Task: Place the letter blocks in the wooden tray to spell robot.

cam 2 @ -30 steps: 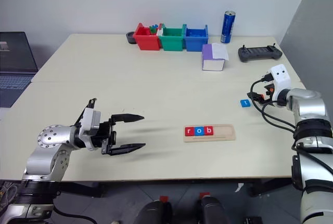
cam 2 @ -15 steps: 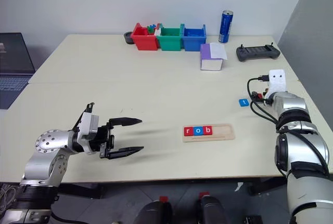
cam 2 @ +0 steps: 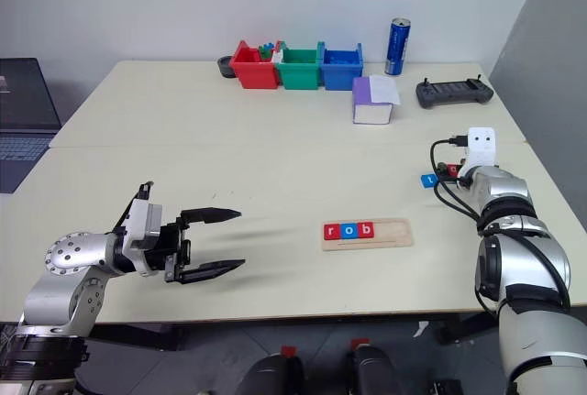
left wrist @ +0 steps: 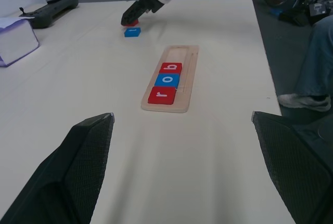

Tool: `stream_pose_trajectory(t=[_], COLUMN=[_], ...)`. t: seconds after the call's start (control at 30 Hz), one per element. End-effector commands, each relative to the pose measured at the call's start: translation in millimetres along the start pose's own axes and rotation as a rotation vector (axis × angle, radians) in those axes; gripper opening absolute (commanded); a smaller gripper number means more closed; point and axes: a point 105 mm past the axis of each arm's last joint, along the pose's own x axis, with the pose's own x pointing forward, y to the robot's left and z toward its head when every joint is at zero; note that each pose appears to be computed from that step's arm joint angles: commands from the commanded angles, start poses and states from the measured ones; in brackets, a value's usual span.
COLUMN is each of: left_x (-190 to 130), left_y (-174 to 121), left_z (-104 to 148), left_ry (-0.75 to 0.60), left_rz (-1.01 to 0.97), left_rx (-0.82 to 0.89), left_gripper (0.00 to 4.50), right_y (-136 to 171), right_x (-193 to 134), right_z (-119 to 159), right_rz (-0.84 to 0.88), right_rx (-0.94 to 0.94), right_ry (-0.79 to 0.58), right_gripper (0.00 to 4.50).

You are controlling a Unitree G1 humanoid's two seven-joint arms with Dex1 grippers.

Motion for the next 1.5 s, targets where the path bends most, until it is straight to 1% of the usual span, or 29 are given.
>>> stream_pose_trajectory(t=[0.03,0.13,0.2,0.27,0.37,0.5,0.6,0.63,0.67,0.73,0.83,0.9,1.0,1.1,1.17,1.23,1.33,1.4,1.5], left_x=[-1.2,-1.6,-2.0,-2.4,-2.6,-2.4,-3.3,-3.7,-4.1,-4.5,-3.2,-1.2,4.0,8.5,11.1,13.4,16.6,18.4,21.5], left_y=[1.9,2.0,1.4,0.8,-0.3,-1.6,-0.3,-0.1,0.2,0.3,0.0,0.5,2.4,4.3,6.8,8.6,10.4,11.4,11.4], left_z=[12.4,12.7,12.9,13.3,13.8,14.7,14.6,14.7,14.7,14.8,15.5,16.0,15.6,14.9,13.6,12.3,10.4,9.1,6.3], left_ry=[-0.013,-0.012,-0.012,-0.012,-0.011,-0.010,-0.007,-0.006,-0.006,-0.005,-0.006,-0.008,-0.015,-0.021,-0.026,-0.032,-0.041,-0.045,-0.052], left_rz=[0.007,0.012,0.015,0.020,0.025,0.029,0.032,0.033,0.034,0.034,0.027,0.019,-0.004,-0.024,-0.044,-0.063,-0.086,-0.100,-0.123], left_rx=[0.049,0.049,0.050,0.050,0.050,0.050,0.049,0.049,0.049,0.048,0.046,0.046,0.042,0.039,0.036,0.034,0.034,0.031,0.024], left_gripper=[4.50,4.50,4.50,4.50,4.50,4.50,4.50,4.50,4.50,4.50,4.50,4.50,4.50,4.50,4.50,4.50,4.50,4.50,4.50], right_y=[4.0,3.0,3.4,6.6,9.4,10.2,8.1,7.0,6.5,4.5,3.1,3.4,4.0,5.8,5.3,4.8,2.9,6.5,18.5], right_x=[-0.9,-0.9,-0.8,-0.1,-0.4,-0.4,-0.2,-0.2,-0.2,-0.4,-1.5,-3.3,-11.7,-25.1,-47.9,-74.6,-107.7,-122.3,-132.9], right_z=[5.4,0.8,-3.2,-0.2,0.1,1.0,1.8,2.2,2.5,3.3,5.9,12.9,30.6,36.4,29.4,13.6,-13.0,-29.2,-42.5], right_rz=[0.006,-0.013,-0.006,0.024,0.061,0.064,0.042,0.033,0.028,0.019,0.024,0.041,0.101,0.170,0.250,0.318,0.347,0.349,0.355], right_rx=[0.038,0.039,-0.023,-0.080,0.016,0.020,0.020,0.019,0.019,0.001,-0.035,-0.067,-0.130,-0.161,-0.177,-0.196,-0.175,-0.164,-0.127], right_ry=[0.016,0.049,0.070,0.041,0.029,0.024,0.021,0.018,0.016,0.009,0.004,-0.013,-0.061,-0.076,-0.066,-0.041,0.003,0.036,0.052], right_gripper=[4.47,4.47,4.47,4.47,4.47,4.47,3.87,3.55,3.12,2.52,1.47,1.45,1.45,1.45,1.45,1.45,1.45,1.45,1.45])
